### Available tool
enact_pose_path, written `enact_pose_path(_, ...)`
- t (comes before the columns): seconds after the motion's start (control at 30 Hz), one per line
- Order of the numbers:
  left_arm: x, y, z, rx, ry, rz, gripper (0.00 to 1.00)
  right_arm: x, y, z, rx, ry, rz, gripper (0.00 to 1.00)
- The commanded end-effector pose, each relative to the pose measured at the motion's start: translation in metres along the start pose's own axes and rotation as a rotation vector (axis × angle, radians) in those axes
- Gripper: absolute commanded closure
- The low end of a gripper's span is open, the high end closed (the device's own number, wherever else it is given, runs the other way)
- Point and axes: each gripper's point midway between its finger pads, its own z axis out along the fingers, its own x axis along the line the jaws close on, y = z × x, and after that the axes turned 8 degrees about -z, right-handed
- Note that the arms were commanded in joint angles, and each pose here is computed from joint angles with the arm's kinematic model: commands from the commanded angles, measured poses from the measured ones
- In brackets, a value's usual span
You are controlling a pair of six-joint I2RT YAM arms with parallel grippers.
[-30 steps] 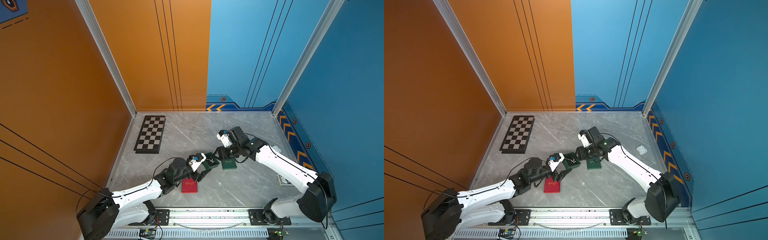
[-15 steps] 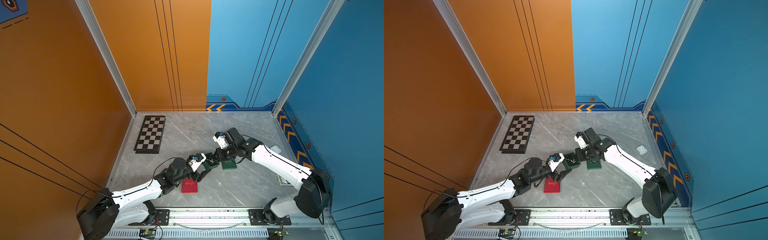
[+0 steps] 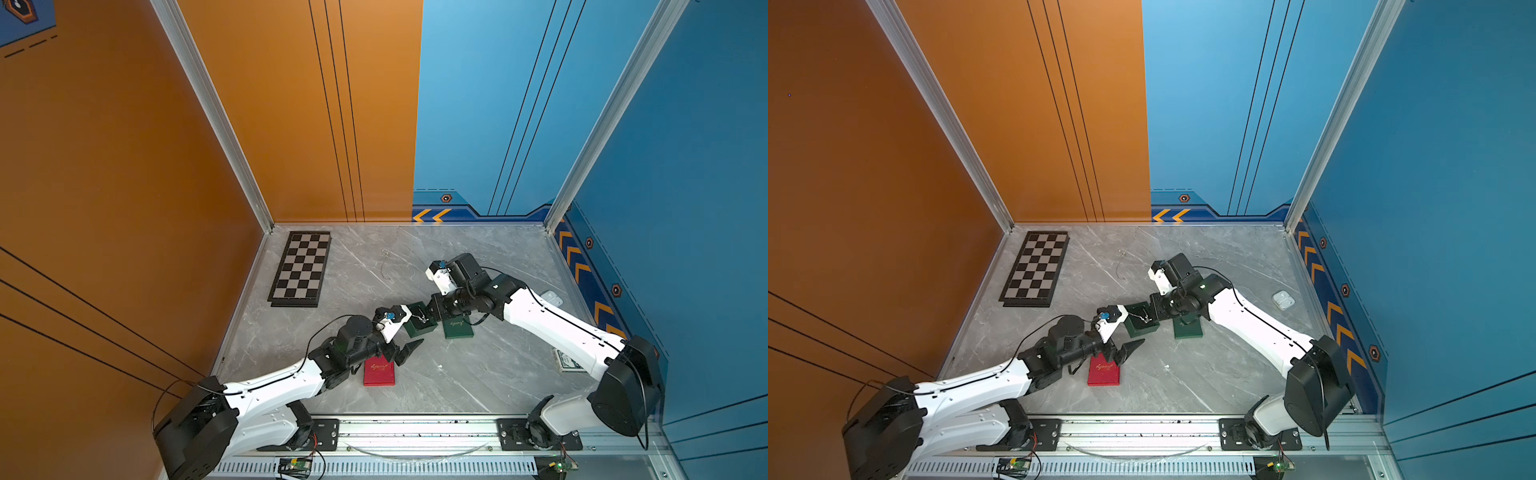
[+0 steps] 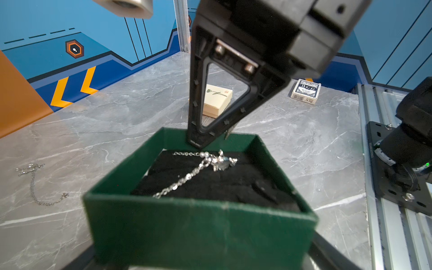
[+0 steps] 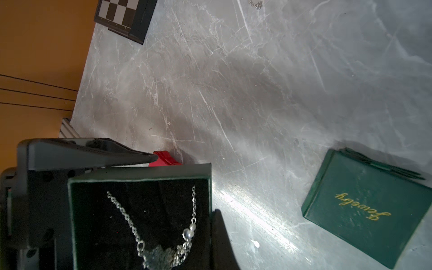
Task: Take the necklace out of the lift-off lid jewelry box
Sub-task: Place the jewelry box at the center of the board.
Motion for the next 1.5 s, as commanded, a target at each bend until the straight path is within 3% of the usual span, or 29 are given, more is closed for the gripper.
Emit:
enact_pose_path(0.0,0.009,-0.004,-0.002,0.0,0.042,-0.05,0.0,-0.014,0.02,-0.001,-0.051,-0.09,0.015,1.0)
enact_pose_path(0.2,0.016,-0.007,-0.013,-0.023,0.092,-0.148,0.02,-0.049,0.024,0.02,-0.034,-0.273,0.018,1.0)
enact_pose_path(0.3,0.029,-0.006,-0.023,-0.027,0.18,-0.186,0.01,-0.067,0.019,0.039,-0.001,-0.346,0.027,1.0)
enact_pose_path(0.5,0.065,0.003,-0.052,-0.026,0.414,-0.223,0.02,-0.083,0.003,0.085,0.051,-0.392,0.05,1.0)
enact_pose_path(0.7,0.071,0.011,-0.066,-0.029,0.462,-0.243,0.02,-0.09,-0.012,0.111,0.101,-0.463,0.046,0.99)
enact_pose_path(0.83,0.07,0.008,-0.066,-0.028,0.457,-0.252,0.02,-0.095,-0.017,0.116,0.111,-0.489,0.056,0.95)
enact_pose_path(1.07,0.07,0.004,-0.065,-0.011,0.455,-0.254,0.02,-0.088,-0.01,0.105,0.085,-0.469,0.049,0.76)
enact_pose_path(1.47,0.07,0.006,-0.066,-0.014,0.455,-0.257,0.02,-0.048,-0.005,0.079,0.076,-0.39,-0.085,0.65)
